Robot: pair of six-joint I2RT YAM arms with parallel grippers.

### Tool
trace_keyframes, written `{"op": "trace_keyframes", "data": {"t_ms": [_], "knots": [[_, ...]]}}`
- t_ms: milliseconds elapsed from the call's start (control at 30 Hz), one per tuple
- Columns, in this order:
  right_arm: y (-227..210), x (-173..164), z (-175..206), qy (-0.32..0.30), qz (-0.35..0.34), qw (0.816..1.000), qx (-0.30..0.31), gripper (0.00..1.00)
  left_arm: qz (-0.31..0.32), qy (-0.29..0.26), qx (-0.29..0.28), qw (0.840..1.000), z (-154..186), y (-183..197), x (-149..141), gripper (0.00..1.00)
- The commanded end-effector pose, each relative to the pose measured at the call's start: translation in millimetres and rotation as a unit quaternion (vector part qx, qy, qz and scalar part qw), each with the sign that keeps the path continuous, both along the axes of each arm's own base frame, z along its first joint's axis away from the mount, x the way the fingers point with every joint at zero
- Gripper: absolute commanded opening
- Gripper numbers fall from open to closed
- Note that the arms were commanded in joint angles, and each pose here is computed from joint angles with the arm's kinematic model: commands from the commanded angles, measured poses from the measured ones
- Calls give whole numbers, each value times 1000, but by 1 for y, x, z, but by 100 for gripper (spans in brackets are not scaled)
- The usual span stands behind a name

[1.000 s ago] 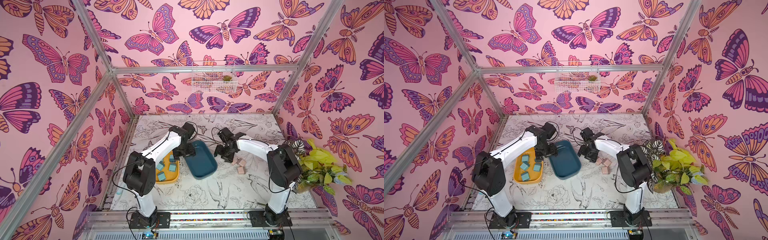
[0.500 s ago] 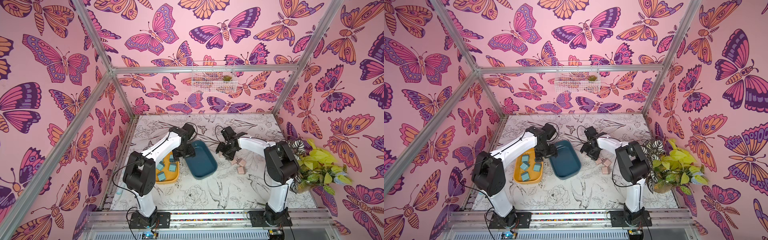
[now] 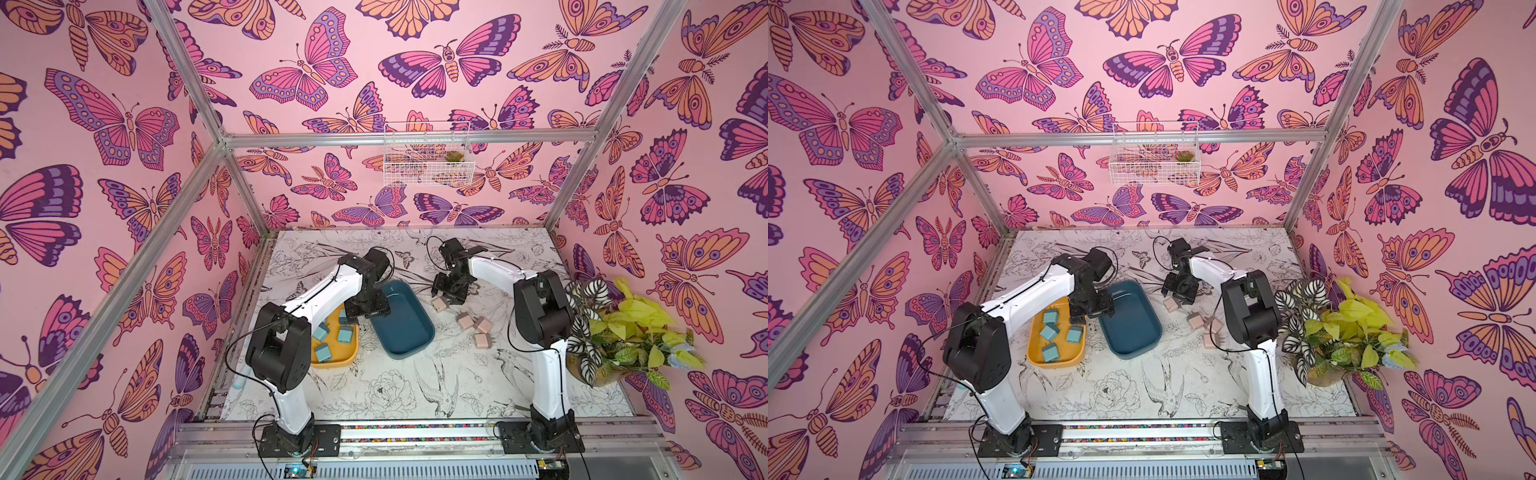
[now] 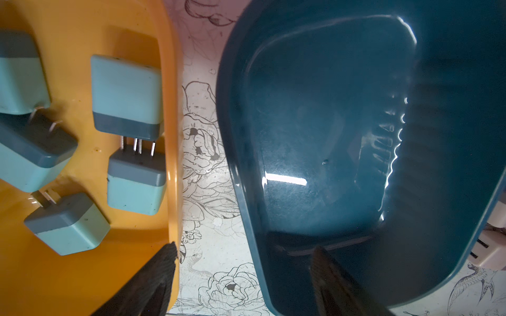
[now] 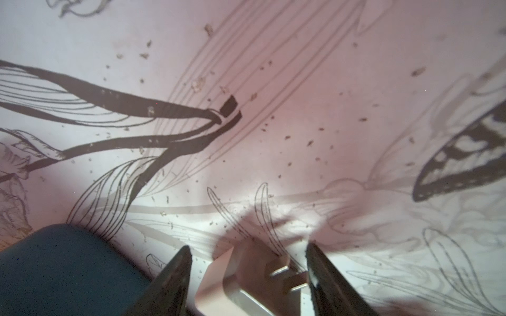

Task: Place the plugs by color into the storage box
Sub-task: Pick up the plug from the center of the board.

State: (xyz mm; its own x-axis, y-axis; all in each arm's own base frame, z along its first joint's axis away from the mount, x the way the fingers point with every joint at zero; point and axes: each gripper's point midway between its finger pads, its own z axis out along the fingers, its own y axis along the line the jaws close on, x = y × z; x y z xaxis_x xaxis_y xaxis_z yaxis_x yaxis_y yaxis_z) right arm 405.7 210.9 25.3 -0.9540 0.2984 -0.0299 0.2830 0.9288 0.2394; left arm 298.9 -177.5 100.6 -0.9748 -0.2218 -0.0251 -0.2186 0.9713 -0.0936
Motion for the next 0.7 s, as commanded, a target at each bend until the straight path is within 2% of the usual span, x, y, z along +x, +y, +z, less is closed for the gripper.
{"op": "trace_keyframes", "data": {"t_ms": [0, 233, 400, 500, 667], "knots": [[-10, -19, -20, 36, 51, 997, -54, 66, 3, -5, -5, 1000, 5, 1, 0, 79], [-16, -37, -21, 40, 133, 981, -134, 66, 6, -1, -11, 1000, 3, -2, 2, 79], [-33, -55, -13, 44, 188, 959, -206, 80, 14, 7, -14, 1000, 0, -3, 1, 79], [-40, -66, -14, 43, 181, 962, -200, 84, 18, 13, -18, 1000, -3, -6, 2, 78], [-33, -63, -16, 38, 167, 972, -161, 84, 22, 17, -25, 999, -5, -10, 2, 78]]}}
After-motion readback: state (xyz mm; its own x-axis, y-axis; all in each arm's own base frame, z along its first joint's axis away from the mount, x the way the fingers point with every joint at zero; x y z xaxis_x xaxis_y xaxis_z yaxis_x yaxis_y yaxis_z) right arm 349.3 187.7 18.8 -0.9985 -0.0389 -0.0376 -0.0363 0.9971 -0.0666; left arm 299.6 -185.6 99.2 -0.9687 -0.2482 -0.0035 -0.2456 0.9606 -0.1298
